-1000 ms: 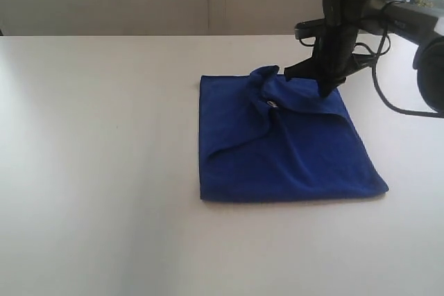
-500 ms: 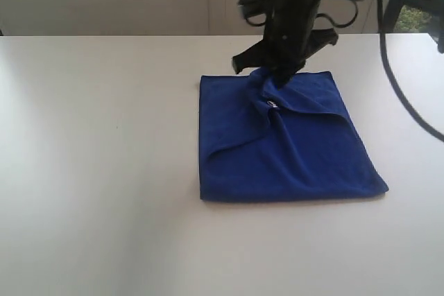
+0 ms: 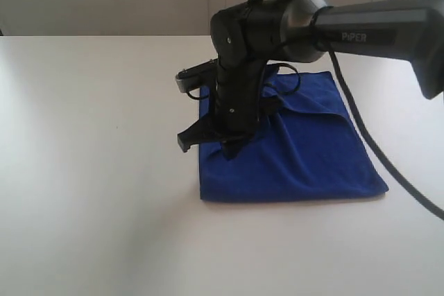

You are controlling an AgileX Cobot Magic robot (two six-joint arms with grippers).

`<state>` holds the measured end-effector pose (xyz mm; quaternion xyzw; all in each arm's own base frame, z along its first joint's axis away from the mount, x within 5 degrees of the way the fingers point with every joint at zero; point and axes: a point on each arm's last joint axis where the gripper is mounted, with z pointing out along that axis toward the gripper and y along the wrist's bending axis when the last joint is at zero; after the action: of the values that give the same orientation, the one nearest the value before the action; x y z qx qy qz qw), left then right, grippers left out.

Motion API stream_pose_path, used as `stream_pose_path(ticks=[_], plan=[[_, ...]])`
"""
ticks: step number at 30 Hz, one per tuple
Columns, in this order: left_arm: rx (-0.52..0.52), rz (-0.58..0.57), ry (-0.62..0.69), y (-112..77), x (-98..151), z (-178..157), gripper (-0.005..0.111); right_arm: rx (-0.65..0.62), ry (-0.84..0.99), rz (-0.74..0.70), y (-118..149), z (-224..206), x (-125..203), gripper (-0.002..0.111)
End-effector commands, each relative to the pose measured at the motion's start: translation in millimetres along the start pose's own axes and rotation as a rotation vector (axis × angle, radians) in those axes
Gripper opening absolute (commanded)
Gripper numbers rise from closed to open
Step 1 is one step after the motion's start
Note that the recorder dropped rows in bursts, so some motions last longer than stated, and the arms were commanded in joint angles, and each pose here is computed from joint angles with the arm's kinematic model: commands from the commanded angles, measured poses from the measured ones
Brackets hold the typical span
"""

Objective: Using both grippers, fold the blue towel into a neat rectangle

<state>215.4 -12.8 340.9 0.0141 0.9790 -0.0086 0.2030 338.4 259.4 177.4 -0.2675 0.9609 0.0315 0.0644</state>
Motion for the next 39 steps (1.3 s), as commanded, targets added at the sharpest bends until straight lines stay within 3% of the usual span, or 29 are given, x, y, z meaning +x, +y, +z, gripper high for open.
stream_pose_path(ticks=[1, 7, 19, 24, 34, 36, 39], plan=[[0.004, -0.001, 0.002, -0.6, 2.2, -2.0, 0.0, -0.043, -0.001, 0.02, 9.5, 8.2, 8.6, 0.0], [0.004, -0.001, 0.002, -0.6, 2.2, -2.0, 0.0, -0.119, -0.024, 0.081, 15.6, 16.7, 10.8, 0.0], [0.004, -0.001, 0.002, -0.6, 2.2, -2.0, 0.0, -0.147, 0.021, 0.123, 17.0, 46.1, 22.9, 0.0], [0.004, -0.001, 0.002, -0.6, 2.2, -2.0, 0.0, -0.22, 0.012, 0.12, 31.2, 49.3, 22.4, 0.0], [0.004, -0.001, 0.002, -0.6, 2.2, -2.0, 0.0, -0.23, -0.016, 0.08, 51.4, 49.4, 23.5, 0.0], [0.004, -0.001, 0.002, -0.6, 2.2, -2.0, 0.0, -0.23, -0.021, 0.078, 50.6, 44.7, 23.4, 0.0], [0.004, -0.001, 0.002, -0.6, 2.2, -2.0, 0.0, -0.239, -0.1, 0.061, 47.5, 4.8, 19.8, 0.0]])
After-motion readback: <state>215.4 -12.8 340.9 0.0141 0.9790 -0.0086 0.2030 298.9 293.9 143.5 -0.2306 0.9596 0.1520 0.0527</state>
